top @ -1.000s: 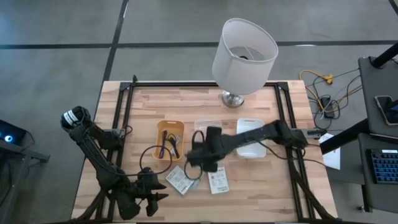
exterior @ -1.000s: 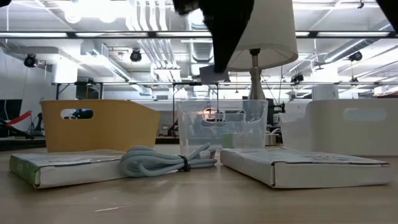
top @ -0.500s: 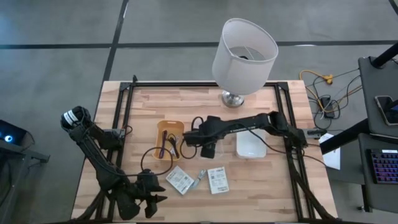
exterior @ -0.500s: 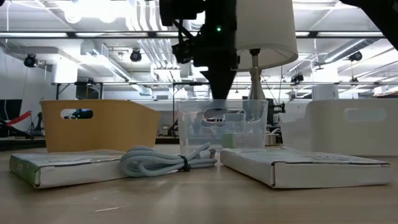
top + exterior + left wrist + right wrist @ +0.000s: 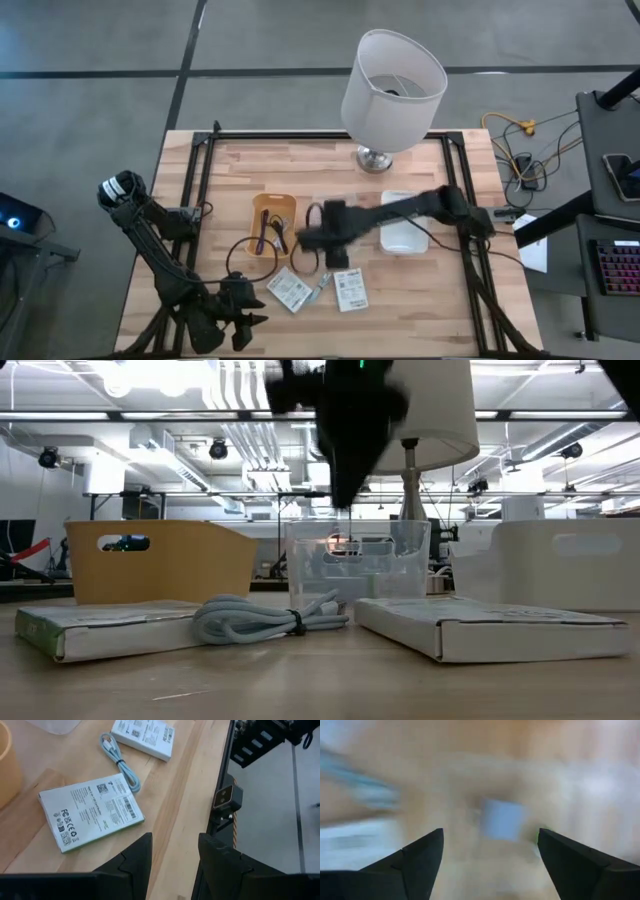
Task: Pick and place items into bin
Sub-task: Put the light blue charger cable into the yellow bin
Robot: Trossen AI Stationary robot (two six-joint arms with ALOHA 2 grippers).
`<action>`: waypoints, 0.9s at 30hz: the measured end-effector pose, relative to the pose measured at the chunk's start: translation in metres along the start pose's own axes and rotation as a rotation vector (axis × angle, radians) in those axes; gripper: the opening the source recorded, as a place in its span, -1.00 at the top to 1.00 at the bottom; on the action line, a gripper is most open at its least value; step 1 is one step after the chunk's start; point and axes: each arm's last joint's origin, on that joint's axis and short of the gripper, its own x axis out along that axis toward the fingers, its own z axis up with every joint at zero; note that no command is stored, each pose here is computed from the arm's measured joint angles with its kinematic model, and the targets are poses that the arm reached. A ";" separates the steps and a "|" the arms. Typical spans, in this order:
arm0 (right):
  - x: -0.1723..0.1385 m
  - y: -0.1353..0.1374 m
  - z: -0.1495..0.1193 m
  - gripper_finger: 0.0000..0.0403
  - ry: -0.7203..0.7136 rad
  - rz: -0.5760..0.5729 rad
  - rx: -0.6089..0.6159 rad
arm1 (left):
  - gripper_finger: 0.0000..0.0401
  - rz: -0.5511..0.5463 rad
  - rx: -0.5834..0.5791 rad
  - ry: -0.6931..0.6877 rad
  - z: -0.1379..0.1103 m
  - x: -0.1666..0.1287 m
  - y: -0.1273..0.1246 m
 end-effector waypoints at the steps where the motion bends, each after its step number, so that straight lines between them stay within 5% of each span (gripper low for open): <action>1: -0.007 0.010 0.002 -0.51 -0.037 0.053 -0.025 | 0.28 0.001 0.011 0.005 0.000 0.000 0.000; 4: -0.019 0.041 0.002 -0.47 -0.092 0.184 -0.118 | 0.28 0.007 0.032 0.011 -0.002 0.001 0.002; 11: -0.010 0.101 -0.008 -0.32 -0.188 0.170 -0.426 | 0.28 0.028 0.038 0.018 -0.008 0.007 0.011; 27: 0.064 0.105 0.012 -0.09 -0.152 0.253 -0.470 | 0.28 -0.042 -0.012 -0.007 -0.005 0.007 0.003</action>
